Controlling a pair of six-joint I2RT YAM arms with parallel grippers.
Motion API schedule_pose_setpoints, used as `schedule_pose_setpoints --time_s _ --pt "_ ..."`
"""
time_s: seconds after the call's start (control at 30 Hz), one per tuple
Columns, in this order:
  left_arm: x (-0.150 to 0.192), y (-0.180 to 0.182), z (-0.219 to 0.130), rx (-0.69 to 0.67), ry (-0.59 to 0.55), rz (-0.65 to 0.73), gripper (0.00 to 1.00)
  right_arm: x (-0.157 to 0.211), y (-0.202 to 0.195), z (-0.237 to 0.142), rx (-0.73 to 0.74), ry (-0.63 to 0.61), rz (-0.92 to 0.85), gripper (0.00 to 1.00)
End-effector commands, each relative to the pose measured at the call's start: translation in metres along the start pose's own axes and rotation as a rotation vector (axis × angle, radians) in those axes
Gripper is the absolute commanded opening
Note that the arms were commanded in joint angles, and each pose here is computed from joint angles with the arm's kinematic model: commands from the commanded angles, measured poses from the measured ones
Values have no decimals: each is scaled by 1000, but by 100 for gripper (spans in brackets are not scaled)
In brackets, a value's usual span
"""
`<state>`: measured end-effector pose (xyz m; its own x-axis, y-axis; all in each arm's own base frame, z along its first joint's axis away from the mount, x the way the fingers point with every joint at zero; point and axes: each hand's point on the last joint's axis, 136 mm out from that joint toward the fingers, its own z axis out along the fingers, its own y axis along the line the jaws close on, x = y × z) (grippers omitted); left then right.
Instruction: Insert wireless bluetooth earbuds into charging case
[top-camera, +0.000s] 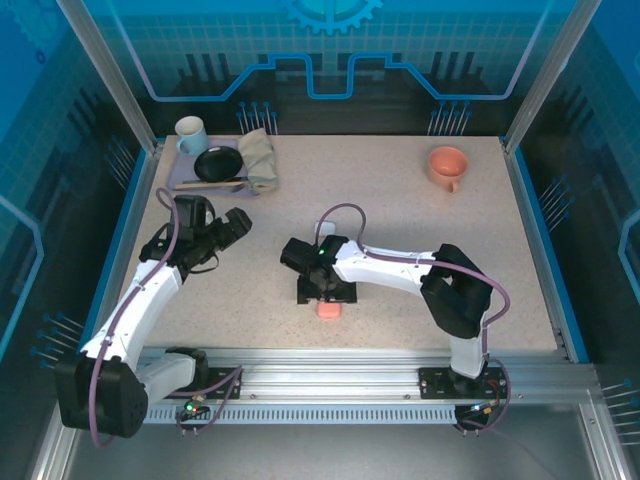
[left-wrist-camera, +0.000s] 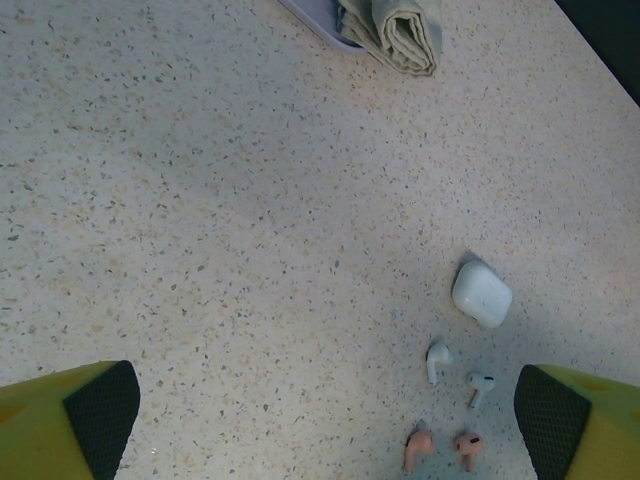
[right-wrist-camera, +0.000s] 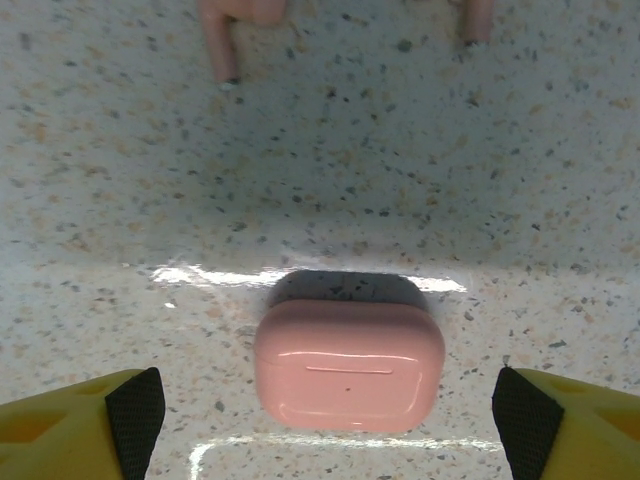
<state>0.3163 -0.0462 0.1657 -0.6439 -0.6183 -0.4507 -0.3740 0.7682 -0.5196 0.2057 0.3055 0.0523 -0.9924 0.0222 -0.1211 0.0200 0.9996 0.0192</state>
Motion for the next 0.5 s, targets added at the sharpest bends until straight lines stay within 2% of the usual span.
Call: schedule_pose_setpoints --time_s 0.0,0.23,0.47 --pt "14 4 2 7 42 20 99 13 -8 15 45 25 25 89" --pt "19 3 5 23 59 17 99 23 -12 33 70 45 33 87" --pt "22 2 7 35 72 6 99 22 -9 44 68 44 45 80"
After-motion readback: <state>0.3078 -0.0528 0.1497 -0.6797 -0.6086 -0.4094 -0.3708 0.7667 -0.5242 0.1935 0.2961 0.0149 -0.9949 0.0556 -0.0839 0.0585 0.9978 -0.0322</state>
